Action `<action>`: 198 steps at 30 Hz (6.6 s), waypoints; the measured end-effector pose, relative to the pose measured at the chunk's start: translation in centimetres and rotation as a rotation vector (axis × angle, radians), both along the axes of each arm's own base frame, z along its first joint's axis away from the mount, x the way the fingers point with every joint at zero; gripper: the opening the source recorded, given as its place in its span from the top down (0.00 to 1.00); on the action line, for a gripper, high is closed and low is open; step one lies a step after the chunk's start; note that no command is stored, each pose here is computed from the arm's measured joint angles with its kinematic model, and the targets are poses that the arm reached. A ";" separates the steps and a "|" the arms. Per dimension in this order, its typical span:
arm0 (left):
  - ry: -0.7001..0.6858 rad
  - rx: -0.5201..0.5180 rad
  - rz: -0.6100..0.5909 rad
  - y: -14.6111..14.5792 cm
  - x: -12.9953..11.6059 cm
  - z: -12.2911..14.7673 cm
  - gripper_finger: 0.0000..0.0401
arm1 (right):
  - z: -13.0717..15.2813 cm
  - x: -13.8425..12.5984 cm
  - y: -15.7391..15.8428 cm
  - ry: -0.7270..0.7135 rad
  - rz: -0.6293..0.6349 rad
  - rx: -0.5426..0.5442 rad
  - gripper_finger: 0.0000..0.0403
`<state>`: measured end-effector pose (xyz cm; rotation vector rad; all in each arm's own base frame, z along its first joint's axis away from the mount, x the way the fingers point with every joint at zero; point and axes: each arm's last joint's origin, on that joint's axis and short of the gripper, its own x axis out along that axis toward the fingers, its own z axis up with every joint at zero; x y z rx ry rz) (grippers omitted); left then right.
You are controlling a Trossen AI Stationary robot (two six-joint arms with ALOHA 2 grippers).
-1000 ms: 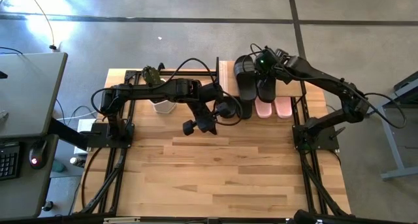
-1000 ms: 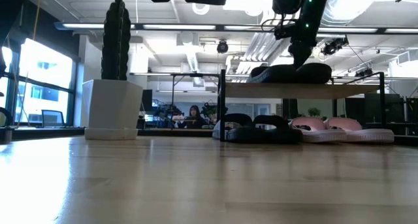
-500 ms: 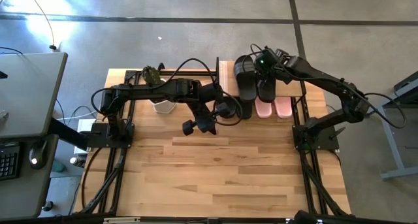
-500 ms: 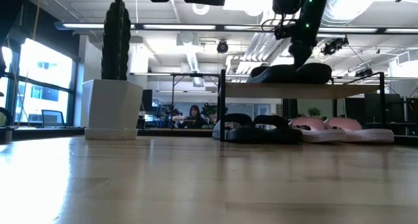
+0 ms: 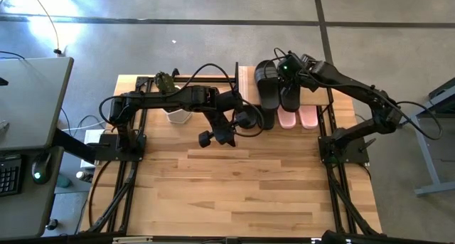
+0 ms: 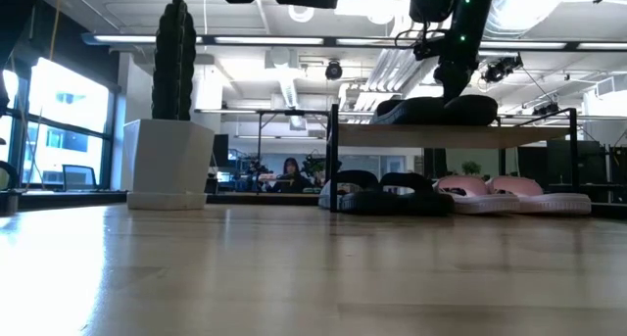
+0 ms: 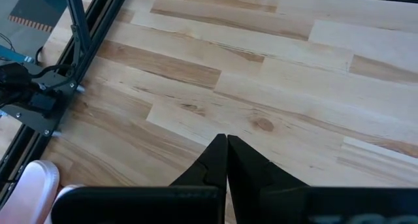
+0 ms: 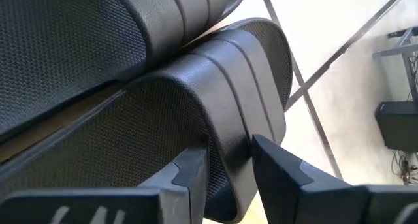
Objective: Pick and place slides into the shelf
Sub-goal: Adjust the black slipper on the shelf, then return to Home Position
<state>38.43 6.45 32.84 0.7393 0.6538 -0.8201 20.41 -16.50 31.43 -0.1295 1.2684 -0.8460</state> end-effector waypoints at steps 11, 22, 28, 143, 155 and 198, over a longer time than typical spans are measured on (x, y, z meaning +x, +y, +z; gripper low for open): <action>0.000 0.000 0.000 0.0 0.0 0.0 1.00 | -0.1 0.1 0.2 -0.051 0.013 0.060 0.74; 0.000 0.000 0.000 0.0 0.0 0.0 1.00 | 0.4 -0.3 0.5 -0.088 0.010 0.080 0.74; -0.001 -0.006 -0.004 0.0 0.0 0.0 1.00 | 0.8 -0.6 0.8 -0.100 0.007 0.065 0.74; -0.427 -0.048 0.121 -0.6 -2.8 15.1 1.00 | 15.5 -11.1 15.0 -1.132 0.415 0.223 1.00; -0.587 -0.196 0.318 0.1 -9.3 20.5 1.00 | 16.1 -16.7 16.1 -1.230 0.585 0.272 1.00; -1.061 -0.379 0.808 -5.8 -35.5 1.8 1.00 | 2.4 -19.3 16.5 -1.793 0.671 0.210 1.00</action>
